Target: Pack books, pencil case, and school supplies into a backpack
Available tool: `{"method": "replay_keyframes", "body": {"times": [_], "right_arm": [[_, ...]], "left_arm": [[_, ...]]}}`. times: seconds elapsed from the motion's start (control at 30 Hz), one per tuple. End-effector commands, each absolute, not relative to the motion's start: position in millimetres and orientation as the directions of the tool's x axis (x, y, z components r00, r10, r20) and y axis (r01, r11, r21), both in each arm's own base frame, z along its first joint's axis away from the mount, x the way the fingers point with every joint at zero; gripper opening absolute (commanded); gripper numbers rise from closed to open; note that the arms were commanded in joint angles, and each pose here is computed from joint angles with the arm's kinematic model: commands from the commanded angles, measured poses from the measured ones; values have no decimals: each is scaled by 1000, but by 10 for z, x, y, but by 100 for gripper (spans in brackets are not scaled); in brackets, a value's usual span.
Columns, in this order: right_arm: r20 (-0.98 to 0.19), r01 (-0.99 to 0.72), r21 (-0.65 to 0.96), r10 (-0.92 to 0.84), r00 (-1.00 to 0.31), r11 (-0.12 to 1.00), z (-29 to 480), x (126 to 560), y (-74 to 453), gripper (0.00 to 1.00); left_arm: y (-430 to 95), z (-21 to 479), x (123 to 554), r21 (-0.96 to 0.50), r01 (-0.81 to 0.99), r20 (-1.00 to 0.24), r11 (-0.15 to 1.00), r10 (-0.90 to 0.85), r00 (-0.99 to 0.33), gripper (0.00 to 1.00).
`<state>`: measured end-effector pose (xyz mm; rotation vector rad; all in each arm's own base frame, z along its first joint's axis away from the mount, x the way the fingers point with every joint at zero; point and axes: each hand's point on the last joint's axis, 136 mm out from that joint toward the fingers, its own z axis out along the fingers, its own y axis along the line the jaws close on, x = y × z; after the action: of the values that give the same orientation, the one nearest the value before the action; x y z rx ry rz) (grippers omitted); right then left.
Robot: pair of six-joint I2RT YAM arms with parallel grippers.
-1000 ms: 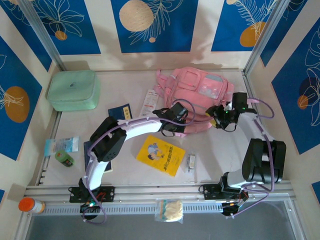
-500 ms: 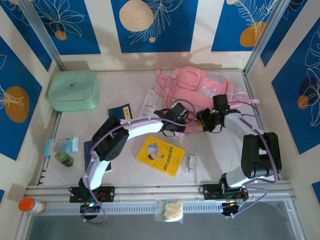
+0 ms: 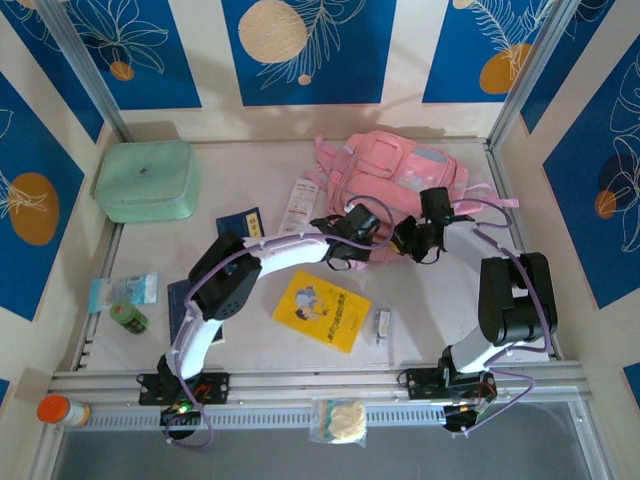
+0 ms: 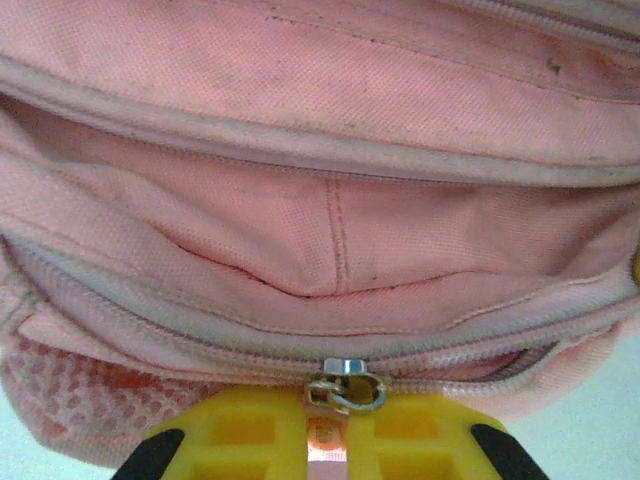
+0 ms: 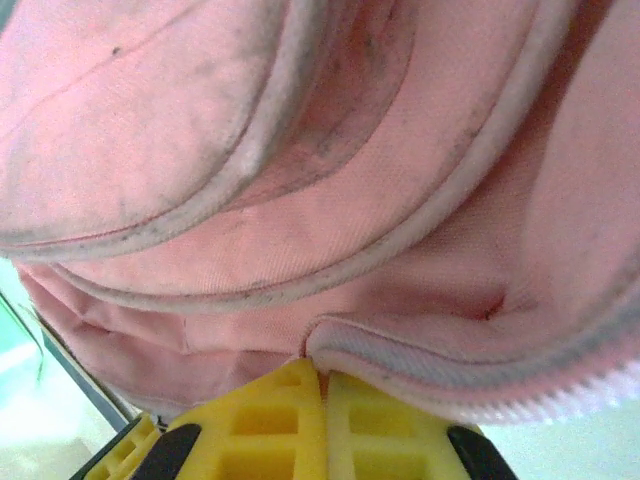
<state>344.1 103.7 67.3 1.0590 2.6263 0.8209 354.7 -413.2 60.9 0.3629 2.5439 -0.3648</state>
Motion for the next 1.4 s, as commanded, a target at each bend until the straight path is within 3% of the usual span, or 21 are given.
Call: {"method": "replay_keyframes", "body": {"times": [0.0, 0.33, 0.53, 0.7, 0.8, 1.03, 1.23, 1.3, 1.37], "right_arm": [[-19, 523, 561, 642, -767, 642, 833, 3382, 955, 0], [-113, 498, 575, 665, -738, 650, 1163, 3520, 409, 0], [-75, 515, 601, 685, -725, 611, 1230, 3701, 336, 1], [1, 519, 613, 657, -754, 596, 1176, 3401, 831, 33], [81, 610, 562, 697, -713, 559, 999, 3136, 1015, 52], [137, 723, 489, 776, -616, 488, 783, 3046, 1389, 67], [116, 767, 421, 810, -575, 484, 538, 3213, 1504, 65], [94, 749, 411, 793, -602, 520, 514, 3273, 1489, 56], [49, 714, 394, 762, -646, 579, 511, 3300, 1434, 38]], "left_arm": [[-3711, 692, 3692, -84, 242, -550, 967, 157, -820, 1], [-3223, 722, 3411, -68, 236, -515, 969, 169, -840, 0], [-3427, 596, 3184, -204, 263, -458, 943, 145, -877, 0], [-3556, 767, 3233, -200, 284, -488, 938, 156, -859, 0], [-3631, 868, 3236, -224, 300, -502, 927, 154, -851, 0], [-3703, 949, 3211, -222, 324, -521, 919, 169, -837, 0], [-3794, 958, 3185, -245, 343, -526, 907, 172, -833, 0], [-3800, 983, 3181, -241, 348, -526, 906, 179, -831, 0], [-3782, 1007, 3175, -233, 351, -530, 907, 184, -828, 0]]}}
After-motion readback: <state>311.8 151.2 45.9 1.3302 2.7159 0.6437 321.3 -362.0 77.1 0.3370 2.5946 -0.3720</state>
